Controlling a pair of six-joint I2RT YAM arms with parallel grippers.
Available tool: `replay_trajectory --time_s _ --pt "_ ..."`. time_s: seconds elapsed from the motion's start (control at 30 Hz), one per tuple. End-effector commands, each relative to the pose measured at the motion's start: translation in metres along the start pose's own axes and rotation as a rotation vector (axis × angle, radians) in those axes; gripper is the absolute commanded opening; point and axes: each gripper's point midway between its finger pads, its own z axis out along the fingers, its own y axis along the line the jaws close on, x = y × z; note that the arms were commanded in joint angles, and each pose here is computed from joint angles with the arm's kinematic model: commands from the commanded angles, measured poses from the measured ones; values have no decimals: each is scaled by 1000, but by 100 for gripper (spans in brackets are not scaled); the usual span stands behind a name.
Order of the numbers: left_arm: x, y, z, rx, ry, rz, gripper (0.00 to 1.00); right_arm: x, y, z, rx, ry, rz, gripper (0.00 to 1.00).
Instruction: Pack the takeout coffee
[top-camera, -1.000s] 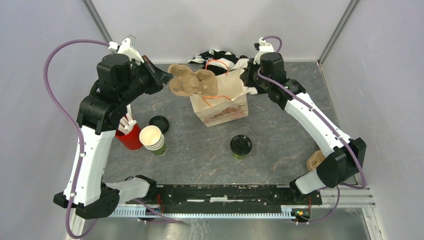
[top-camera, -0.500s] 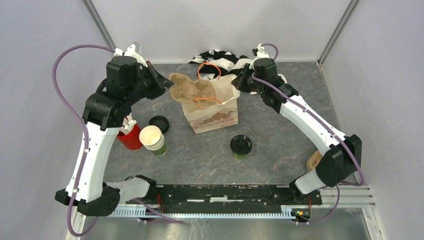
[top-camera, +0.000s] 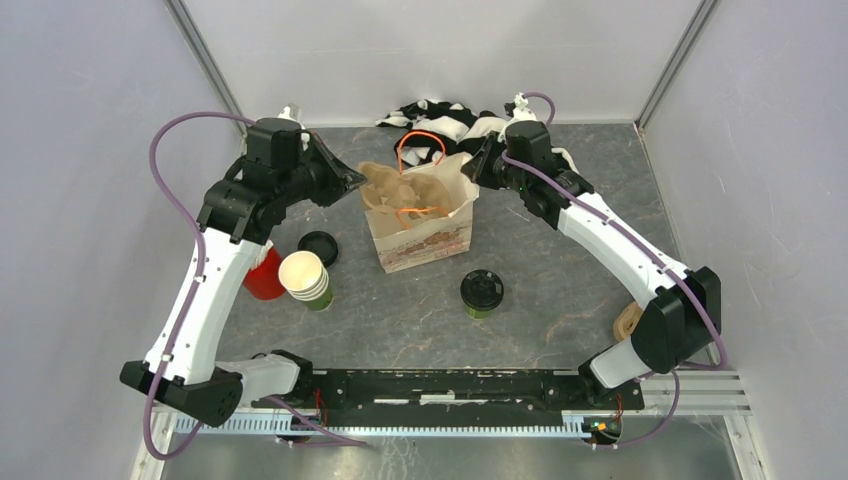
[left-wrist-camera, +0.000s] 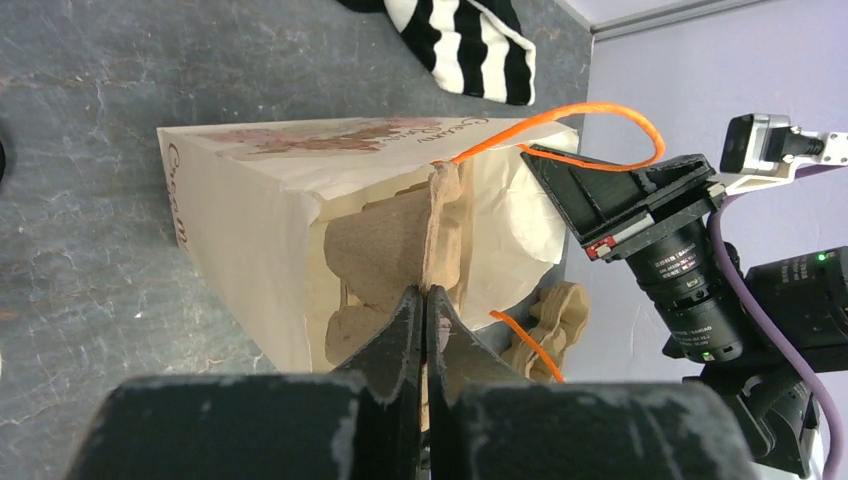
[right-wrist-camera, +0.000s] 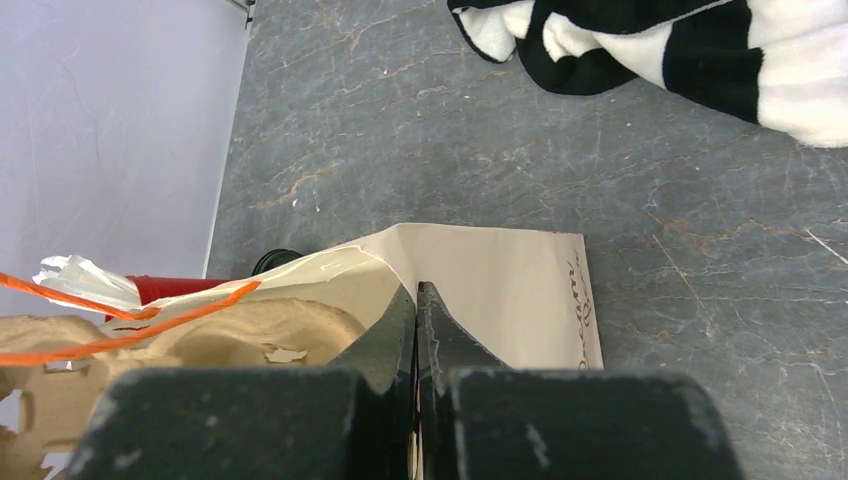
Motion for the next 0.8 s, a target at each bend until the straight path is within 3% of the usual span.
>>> replay_trajectory --time_s 0.0,0.77 --pt "-11 -21 -1 86 -37 -72 2 -10 16 1 -55 -31 2 0" --pt "9 -4 43 55 35 -183 2 -4 -5 0 55 -9 8 0"
